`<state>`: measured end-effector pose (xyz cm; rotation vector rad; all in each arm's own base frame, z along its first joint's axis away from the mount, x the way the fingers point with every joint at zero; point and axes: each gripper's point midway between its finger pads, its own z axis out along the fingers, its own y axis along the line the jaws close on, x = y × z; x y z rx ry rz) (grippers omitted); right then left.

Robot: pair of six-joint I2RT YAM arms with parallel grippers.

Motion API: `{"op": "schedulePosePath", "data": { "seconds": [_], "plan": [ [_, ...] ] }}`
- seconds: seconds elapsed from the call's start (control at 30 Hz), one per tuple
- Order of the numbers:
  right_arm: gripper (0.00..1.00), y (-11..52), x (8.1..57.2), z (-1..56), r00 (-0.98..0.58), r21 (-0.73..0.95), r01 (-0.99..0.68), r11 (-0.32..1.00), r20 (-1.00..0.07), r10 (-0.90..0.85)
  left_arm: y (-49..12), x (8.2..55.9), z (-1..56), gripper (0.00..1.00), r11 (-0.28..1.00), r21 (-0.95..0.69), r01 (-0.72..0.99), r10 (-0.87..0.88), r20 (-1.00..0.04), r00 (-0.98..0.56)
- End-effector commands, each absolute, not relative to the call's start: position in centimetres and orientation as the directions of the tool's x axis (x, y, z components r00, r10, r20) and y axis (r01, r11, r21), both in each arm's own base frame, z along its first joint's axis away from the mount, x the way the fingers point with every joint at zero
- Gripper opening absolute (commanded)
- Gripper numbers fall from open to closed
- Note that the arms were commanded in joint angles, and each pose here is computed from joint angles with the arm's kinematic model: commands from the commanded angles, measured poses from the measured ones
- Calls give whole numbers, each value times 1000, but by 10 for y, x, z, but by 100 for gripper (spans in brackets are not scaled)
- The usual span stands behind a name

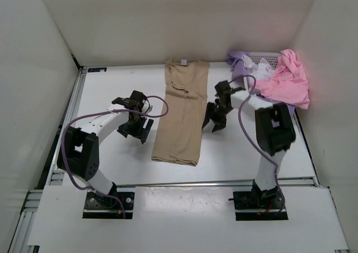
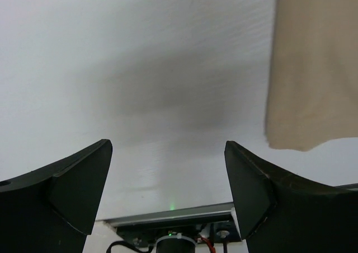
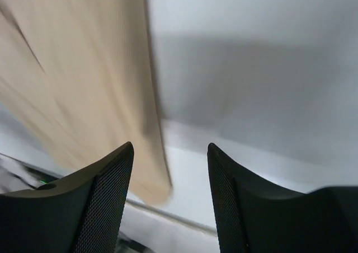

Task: Fold and stack the t-shirts
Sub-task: Rotate the tshirt 90 degrees

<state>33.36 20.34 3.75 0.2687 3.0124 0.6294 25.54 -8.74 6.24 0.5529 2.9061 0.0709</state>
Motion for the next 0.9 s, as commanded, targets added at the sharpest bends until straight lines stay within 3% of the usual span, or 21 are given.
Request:
{"op": "schedulePosePath", "data": {
  "seconds": [0.0, 0.2, 0.23, 0.4, 0.7, 0.77, 0.83, 0.87],
  "plan": [
    [60, 199, 276, 33, -993, 332, -2, 943, -111, 37, -123, 281, 88, 92, 918, -23, 395, 370, -304, -878],
    [59, 219, 207, 26, -995, 407, 30, 913, -72, 65, -151, 299, 148, 93, 890, -44, 453, 349, -575, -740],
    [59, 223, 195, 17, -997, 408, 21, 913, -63, 51, -159, 297, 145, 93, 877, -78, 475, 347, -581, -736],
    [57, 247, 184, 12, -989, 480, 109, 870, -34, 143, -161, 262, 69, 89, 861, -147, 487, 420, -336, -843],
    [48, 262, 162, 5, -994, 428, 99, 898, 7, 106, -173, 223, 27, 85, 824, -238, 514, 476, -199, -856],
    [36, 260, 159, 2, -994, 420, 102, 902, 14, 106, -178, 213, 21, 82, 808, -272, 523, 488, -191, -852],
    [22, 257, 150, 0, -997, 413, 72, 908, 25, 67, -180, 198, 16, 66, 791, -310, 527, 499, -171, -850],
    [11, 253, 145, -1, -998, 403, 68, 913, 43, 55, -184, 195, 18, 53, 781, -336, 526, 499, -171, -850]
  ]
}}
